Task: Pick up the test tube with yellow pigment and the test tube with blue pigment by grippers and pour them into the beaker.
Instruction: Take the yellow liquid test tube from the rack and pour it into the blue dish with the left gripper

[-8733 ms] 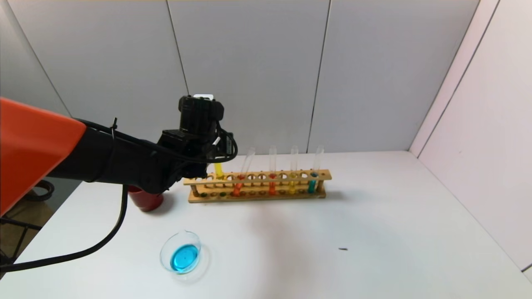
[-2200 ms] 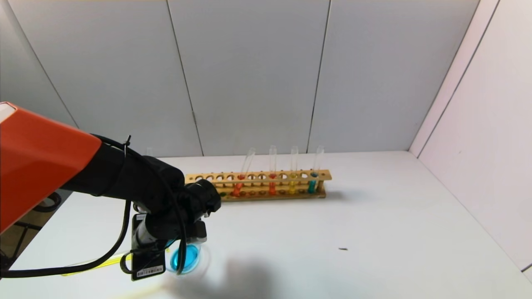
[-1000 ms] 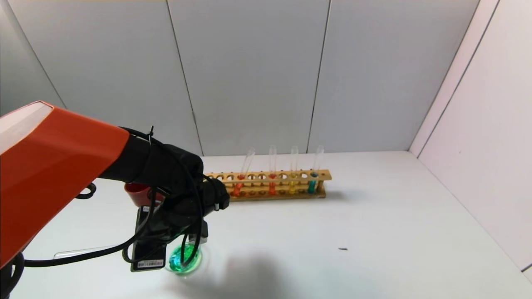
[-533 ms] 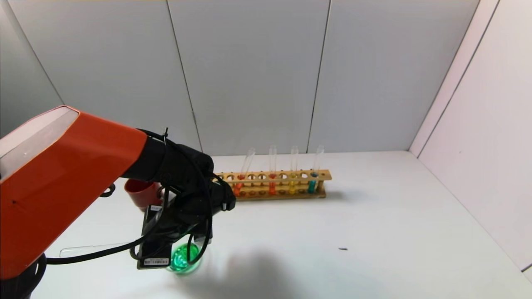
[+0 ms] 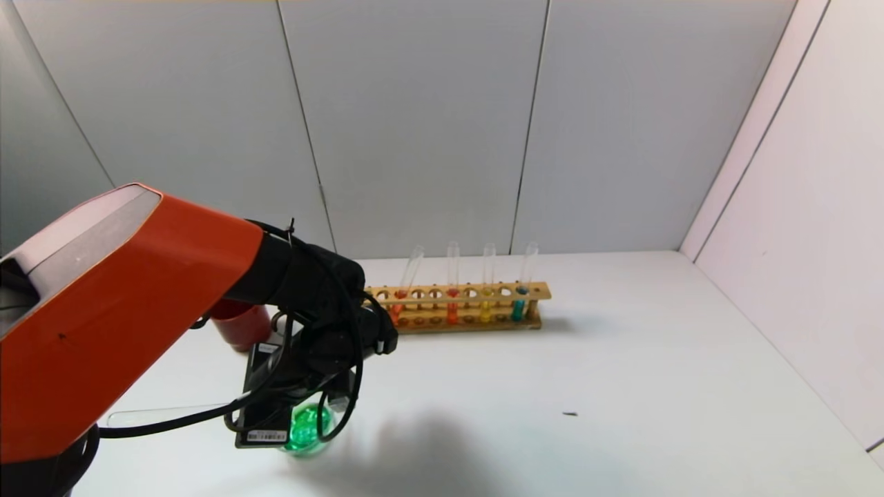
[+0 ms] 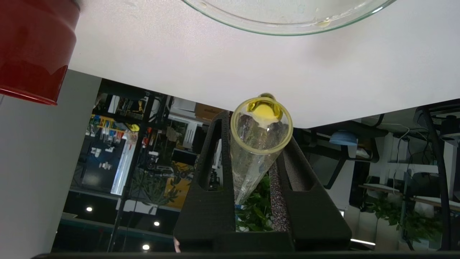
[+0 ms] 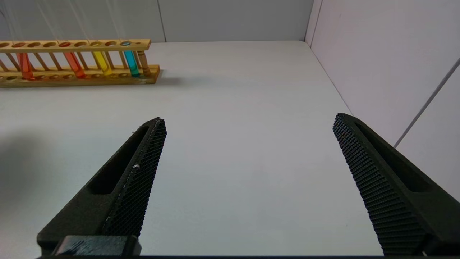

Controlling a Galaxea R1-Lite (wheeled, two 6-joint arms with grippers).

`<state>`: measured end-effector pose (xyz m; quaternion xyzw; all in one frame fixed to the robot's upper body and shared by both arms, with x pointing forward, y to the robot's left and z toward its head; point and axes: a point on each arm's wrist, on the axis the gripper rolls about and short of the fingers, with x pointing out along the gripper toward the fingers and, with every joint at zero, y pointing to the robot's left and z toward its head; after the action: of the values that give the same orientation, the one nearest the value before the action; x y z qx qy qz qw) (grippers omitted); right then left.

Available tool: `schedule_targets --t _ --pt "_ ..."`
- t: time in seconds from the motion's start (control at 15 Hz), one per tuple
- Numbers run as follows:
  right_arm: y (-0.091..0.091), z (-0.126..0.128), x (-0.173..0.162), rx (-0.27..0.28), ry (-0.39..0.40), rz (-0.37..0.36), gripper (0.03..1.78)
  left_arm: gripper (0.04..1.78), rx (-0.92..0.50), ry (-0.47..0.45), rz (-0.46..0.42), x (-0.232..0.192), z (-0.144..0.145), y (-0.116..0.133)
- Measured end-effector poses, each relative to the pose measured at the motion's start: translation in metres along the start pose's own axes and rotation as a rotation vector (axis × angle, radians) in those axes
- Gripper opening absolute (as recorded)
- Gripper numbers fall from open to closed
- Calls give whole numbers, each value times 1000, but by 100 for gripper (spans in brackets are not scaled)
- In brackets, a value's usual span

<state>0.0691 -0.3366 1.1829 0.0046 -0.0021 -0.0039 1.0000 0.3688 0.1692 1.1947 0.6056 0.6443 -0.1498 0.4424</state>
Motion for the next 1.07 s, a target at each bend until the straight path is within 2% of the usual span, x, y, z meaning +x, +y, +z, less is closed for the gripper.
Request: schedule_targets --t 0.73,0.87,1.07 --pt "0 0 0 0 0 0 170 32 2 -10 -4 -2 2 -3" --pt "0 0 0 0 0 0 170 32 -52 -61 -56 -3 2 -3" --pt "0 0 0 0 0 0 170 32 -222 -107 -118 -9 -6 -5"
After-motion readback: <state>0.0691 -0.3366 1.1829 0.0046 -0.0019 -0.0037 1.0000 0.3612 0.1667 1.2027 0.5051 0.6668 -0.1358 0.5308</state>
